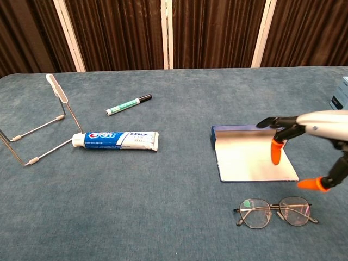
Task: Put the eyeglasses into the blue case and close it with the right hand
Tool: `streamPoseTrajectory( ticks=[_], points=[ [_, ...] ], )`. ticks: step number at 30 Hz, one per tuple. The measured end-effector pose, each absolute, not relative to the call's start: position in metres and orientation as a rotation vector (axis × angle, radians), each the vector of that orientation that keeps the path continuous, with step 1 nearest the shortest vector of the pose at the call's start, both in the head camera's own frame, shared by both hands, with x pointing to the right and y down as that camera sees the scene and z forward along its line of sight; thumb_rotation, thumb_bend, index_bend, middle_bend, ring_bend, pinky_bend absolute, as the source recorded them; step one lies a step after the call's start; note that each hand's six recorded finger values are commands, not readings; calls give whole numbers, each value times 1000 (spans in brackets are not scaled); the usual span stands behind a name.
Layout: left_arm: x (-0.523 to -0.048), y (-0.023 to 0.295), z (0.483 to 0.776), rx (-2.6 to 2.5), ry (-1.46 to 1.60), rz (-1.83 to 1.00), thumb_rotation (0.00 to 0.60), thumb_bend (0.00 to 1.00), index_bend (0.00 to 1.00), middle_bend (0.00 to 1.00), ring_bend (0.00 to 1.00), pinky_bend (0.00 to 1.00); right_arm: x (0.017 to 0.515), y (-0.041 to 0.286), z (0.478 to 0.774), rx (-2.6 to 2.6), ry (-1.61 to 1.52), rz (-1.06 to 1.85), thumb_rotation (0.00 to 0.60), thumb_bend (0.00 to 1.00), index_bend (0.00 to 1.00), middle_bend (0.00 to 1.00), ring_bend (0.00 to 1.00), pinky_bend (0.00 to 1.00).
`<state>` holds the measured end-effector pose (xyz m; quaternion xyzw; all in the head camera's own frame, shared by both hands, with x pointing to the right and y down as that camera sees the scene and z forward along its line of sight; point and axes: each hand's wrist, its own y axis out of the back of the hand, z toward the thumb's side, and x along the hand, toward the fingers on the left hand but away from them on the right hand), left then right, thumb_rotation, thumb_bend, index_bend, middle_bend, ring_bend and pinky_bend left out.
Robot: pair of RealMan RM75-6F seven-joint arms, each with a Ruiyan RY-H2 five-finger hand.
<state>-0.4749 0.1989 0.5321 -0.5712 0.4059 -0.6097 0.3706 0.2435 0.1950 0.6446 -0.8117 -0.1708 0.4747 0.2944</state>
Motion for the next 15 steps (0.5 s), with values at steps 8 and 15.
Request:
streamPoseTrajectory(
  ticks=[8, 15],
  points=[
    [-470, 198, 536, -1478, 1018, -1556, 600, 0, 0, 0, 0, 0, 225, 204, 663, -2163, -375, 1313, 600, 247, 456, 0, 0, 0],
    [-465, 198, 537, -1482, 1004, -1550, 600, 0, 0, 0, 0, 0, 221, 213, 676, -2145, -360, 1370, 600, 264, 466, 0, 0, 0]
  ],
)
